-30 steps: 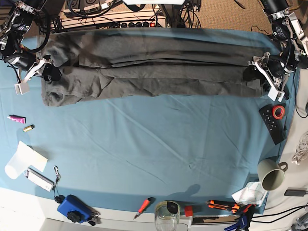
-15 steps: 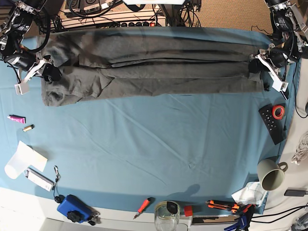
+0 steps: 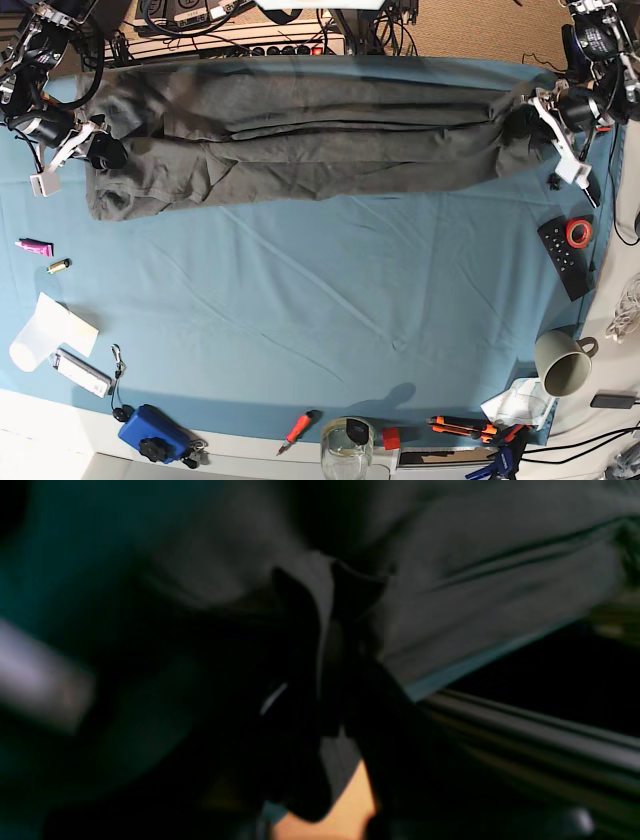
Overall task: Fold the T-shirt properly
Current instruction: 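Drag the strip end with the left gripper toward the right gripper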
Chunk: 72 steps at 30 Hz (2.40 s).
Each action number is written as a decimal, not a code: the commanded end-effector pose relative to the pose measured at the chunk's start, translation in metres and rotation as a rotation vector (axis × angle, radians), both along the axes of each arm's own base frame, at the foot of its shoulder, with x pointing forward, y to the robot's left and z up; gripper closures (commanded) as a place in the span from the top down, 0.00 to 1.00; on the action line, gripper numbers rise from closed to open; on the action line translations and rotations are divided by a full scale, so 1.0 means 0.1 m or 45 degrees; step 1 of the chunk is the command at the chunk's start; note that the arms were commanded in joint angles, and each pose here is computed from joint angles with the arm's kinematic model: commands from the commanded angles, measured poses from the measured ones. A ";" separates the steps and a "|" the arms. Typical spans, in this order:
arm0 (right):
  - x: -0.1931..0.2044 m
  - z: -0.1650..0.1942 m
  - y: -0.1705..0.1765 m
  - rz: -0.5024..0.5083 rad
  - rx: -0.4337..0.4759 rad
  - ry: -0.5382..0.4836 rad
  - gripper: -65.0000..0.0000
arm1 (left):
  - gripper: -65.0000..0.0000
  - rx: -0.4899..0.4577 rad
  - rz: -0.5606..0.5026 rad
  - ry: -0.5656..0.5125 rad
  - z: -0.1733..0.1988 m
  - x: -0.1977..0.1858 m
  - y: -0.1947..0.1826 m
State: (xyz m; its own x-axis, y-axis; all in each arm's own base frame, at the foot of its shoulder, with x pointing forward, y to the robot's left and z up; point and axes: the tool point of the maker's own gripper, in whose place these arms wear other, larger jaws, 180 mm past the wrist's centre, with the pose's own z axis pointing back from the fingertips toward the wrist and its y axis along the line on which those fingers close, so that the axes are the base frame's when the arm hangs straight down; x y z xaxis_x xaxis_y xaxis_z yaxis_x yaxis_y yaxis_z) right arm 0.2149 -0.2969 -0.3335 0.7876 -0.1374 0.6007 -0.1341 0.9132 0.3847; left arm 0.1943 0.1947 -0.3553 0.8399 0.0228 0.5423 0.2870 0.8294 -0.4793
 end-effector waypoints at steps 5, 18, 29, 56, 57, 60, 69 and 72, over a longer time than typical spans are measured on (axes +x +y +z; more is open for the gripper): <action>0.09 0.16 -0.05 0.003 -0.017 -0.071 0.28 | 0.00 0.043 -0.147 -0.313 0.59 0.18 -0.26; 0.09 0.16 -0.05 0.005 -0.019 -0.070 0.28 | 0.00 -0.138 -0.222 -0.366 0.67 0.15 -0.87; 0.09 0.16 -0.05 0.005 -0.020 -0.070 0.28 | 0.00 -0.169 -0.524 -0.400 0.62 0.12 -1.93; 0.09 0.15 -0.05 0.005 -0.022 -0.068 0.28 | 0.00 -0.016 -0.729 -0.519 0.65 0.22 -3.37; 0.09 0.15 -0.05 0.004 -0.022 -0.068 0.28 | 0.00 -0.016 -0.730 -0.522 0.65 0.23 -3.37; 0.09 0.16 -0.05 0.004 -0.022 -0.068 0.28 | 0.00 -0.031 -0.727 -0.545 0.69 0.24 -3.39; 0.09 0.16 -0.05 0.004 -0.022 -0.068 0.28 | 0.46 -0.096 -0.740 -0.642 0.82 0.26 -3.45; 0.09 0.16 -0.05 0.004 -0.022 -0.068 0.28 | 0.46 -0.089 -0.745 -0.636 0.81 0.25 -3.45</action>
State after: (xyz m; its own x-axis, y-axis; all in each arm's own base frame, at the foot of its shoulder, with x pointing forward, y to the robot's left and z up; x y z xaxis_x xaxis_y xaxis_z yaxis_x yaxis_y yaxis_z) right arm 0.2150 -0.2971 -0.3335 0.7875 -0.1373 0.6009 -0.1338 0.9136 0.3841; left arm 0.2156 -0.1406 -0.2938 0.4077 -0.3565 0.8406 0.8584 0.4636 -0.2197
